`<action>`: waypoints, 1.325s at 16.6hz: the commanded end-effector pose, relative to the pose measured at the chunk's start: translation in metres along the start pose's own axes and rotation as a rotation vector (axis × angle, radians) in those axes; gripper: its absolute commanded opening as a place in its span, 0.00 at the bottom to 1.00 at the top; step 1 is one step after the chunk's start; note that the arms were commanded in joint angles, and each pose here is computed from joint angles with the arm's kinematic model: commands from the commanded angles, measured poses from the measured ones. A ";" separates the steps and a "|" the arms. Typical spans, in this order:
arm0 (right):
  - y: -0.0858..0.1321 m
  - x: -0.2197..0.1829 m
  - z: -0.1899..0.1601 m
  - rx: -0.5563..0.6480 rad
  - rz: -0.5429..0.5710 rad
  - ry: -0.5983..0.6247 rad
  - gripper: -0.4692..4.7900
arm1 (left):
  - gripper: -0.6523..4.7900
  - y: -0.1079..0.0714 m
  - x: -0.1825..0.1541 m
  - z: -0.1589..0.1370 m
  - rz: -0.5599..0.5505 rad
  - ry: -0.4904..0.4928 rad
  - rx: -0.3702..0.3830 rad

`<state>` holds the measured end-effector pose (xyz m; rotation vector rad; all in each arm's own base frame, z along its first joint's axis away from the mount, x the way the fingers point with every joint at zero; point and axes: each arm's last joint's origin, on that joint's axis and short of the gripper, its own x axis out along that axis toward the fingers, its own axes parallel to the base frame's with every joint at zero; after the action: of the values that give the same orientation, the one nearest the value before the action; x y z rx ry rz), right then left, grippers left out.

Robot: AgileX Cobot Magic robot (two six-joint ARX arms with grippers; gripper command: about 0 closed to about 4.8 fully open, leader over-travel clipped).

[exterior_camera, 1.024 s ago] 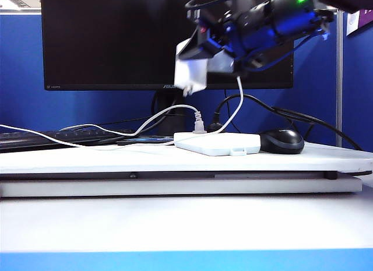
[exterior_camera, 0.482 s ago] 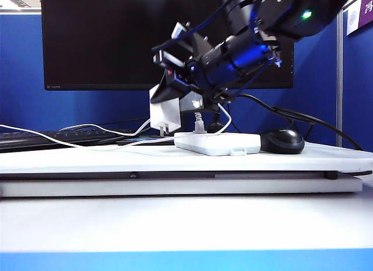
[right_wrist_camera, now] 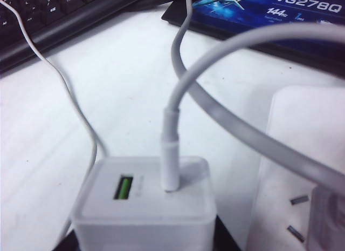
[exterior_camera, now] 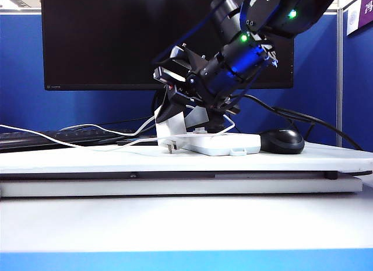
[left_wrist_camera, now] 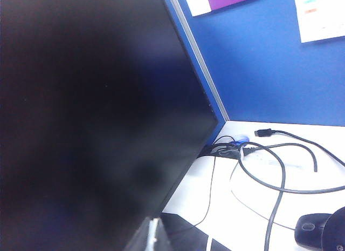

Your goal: Unplug the white charger from the socket, then place it next to the socket.

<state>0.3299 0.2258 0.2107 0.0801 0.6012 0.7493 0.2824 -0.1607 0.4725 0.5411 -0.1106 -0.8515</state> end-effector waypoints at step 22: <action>0.080 -0.245 0.113 -0.240 -0.010 -0.507 0.09 | 0.11 -0.015 -0.107 0.051 0.010 -0.069 -0.258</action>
<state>0.2109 0.1454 0.4357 0.0397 0.0737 0.7619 0.1988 -0.1185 0.5184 0.2542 -0.0707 -0.8813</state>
